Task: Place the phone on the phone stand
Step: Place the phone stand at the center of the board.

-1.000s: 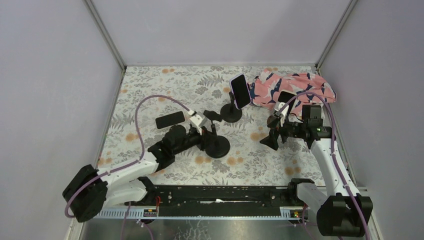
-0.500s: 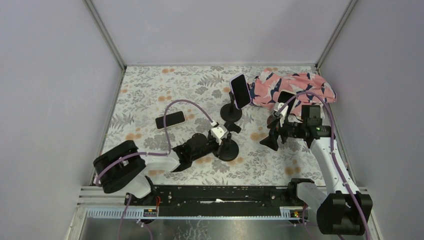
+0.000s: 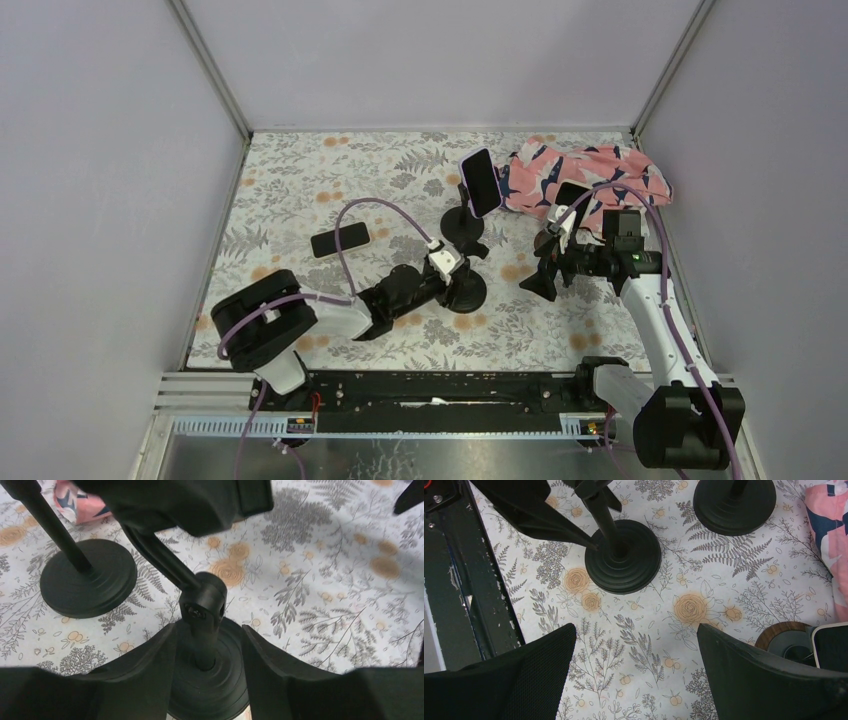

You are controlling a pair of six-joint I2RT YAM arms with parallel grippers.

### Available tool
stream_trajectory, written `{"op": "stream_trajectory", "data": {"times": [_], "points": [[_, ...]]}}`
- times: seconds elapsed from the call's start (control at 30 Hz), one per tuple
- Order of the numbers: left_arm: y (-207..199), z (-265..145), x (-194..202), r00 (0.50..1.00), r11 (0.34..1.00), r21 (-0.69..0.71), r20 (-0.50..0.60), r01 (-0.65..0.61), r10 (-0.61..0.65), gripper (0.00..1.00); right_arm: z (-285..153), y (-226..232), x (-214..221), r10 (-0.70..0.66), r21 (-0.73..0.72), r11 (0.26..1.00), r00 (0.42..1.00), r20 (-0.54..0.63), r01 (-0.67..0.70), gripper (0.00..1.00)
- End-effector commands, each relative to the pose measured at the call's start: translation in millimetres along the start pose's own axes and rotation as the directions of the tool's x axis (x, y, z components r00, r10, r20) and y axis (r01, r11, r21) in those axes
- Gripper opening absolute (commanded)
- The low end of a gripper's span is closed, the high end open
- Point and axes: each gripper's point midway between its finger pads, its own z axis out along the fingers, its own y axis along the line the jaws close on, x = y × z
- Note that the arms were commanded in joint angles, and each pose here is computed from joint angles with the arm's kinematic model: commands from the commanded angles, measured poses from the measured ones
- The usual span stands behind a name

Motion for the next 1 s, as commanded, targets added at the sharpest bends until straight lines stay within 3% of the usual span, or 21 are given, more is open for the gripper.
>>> {"op": "stream_trajectory", "data": {"times": [0.0,0.17,0.27,0.33,0.47,0.6,0.7,0.87,0.97], "points": [[-6,-9,-40,0.991,1.000,0.024,0.134,0.010,-0.013,0.63,-3,-1,-13,-0.028,-0.013,1.000,0.999,0.031,0.028,1.00],[-21,-36,-52,0.991,0.994,0.111,0.136,-0.001,-0.015,0.78,-2,0,-13,-0.023,-0.018,1.000,0.999,0.033,0.024,1.00],[-29,-55,-56,0.991,0.987,0.158,0.137,-0.017,-0.005,0.80,-2,2,-14,-0.020,-0.028,0.999,0.999,0.040,0.021,1.00],[-24,-68,-60,0.989,0.991,0.136,0.147,-0.016,-0.004,0.81,-2,6,-16,-0.012,-0.045,0.999,0.998,0.054,0.014,1.00],[-3,-97,-80,0.971,1.000,0.027,0.241,0.007,-0.013,0.98,0,18,-25,0.035,-0.119,0.993,0.994,0.106,-0.022,1.00],[12,-116,-90,0.940,0.997,-0.037,0.338,0.064,-0.048,0.99,0,32,-44,0.178,-0.235,0.962,0.971,0.161,-0.138,1.00],[10,-111,-84,0.945,0.998,-0.013,0.321,0.068,-0.060,0.99,-2,33,-57,0.236,-0.283,0.941,0.958,0.164,-0.184,1.00],[11,-100,-71,0.941,0.997,-0.013,0.330,0.076,-0.067,0.99,2,13,-73,0.298,-0.188,0.942,0.951,0.079,-0.279,0.99],[12,-85,-71,0.944,0.999,-0.020,0.328,0.051,-0.042,0.96,20,15,-79,0.318,-0.143,0.938,0.948,0.001,-0.315,0.94]]}}
